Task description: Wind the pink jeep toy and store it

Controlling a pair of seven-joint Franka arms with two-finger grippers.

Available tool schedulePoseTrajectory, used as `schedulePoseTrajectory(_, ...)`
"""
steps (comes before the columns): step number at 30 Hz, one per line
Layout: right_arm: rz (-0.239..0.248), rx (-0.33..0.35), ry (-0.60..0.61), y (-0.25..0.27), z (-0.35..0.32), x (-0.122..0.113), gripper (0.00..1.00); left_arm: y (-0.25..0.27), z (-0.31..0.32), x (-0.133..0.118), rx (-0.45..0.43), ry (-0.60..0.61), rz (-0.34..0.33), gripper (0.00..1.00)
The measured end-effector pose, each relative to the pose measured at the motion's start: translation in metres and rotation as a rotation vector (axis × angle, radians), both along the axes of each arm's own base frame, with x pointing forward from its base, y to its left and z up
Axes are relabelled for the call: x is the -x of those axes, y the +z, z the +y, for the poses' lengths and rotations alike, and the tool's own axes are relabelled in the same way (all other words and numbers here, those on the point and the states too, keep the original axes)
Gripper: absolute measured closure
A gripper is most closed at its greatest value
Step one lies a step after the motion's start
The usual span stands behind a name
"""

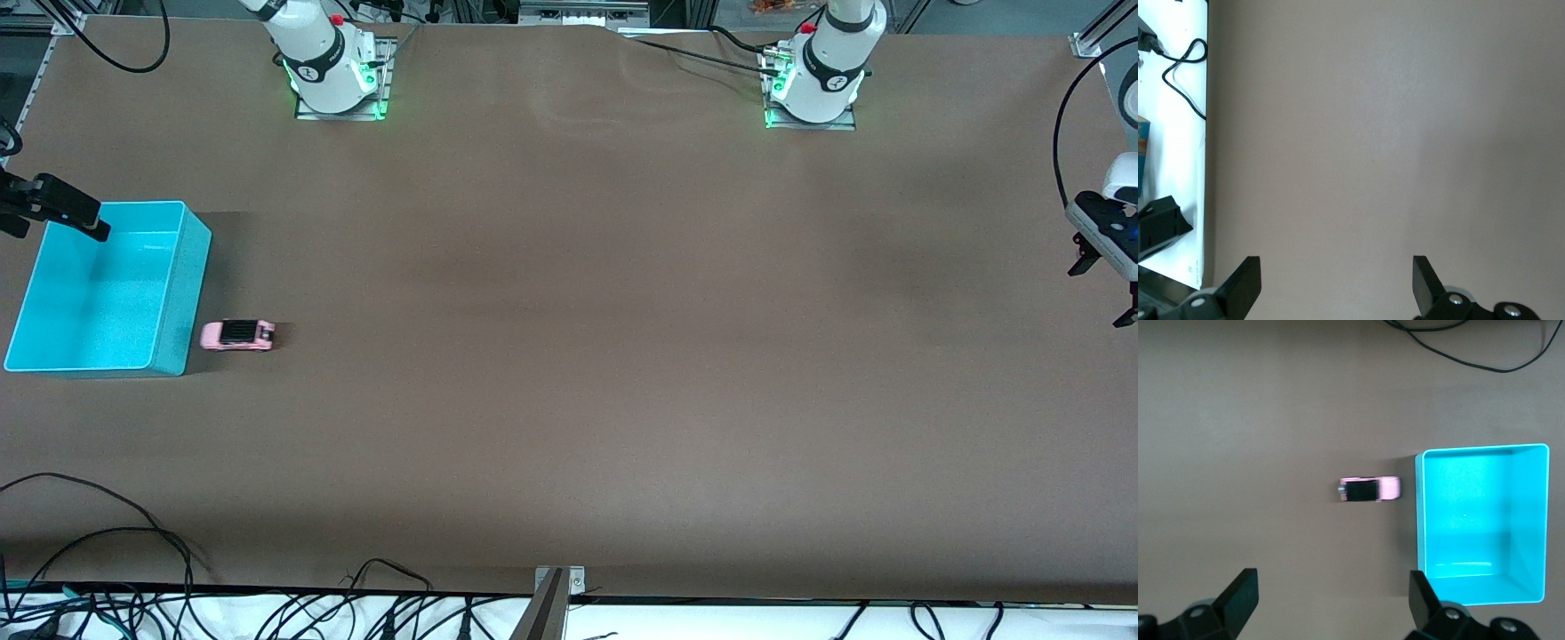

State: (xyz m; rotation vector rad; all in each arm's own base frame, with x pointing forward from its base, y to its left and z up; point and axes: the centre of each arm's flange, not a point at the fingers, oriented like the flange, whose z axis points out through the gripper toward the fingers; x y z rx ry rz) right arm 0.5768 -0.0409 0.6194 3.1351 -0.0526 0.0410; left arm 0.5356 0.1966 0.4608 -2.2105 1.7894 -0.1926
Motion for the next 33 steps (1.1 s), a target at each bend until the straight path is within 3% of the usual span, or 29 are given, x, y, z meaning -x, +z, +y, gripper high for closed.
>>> schedulePoseTrajectory(25,0.014,-0.001,0.014,-0.002,0.008,0.0,0.0,0.102,-0.05,-0.012,0.127,0.321,0.122,0.0)
schedulePoseTrajectory(33,0.042,-0.003,0.01,-0.017,0.006,-0.006,0.0,0.134,-0.074,-0.011,0.14,0.408,0.151,0.0)
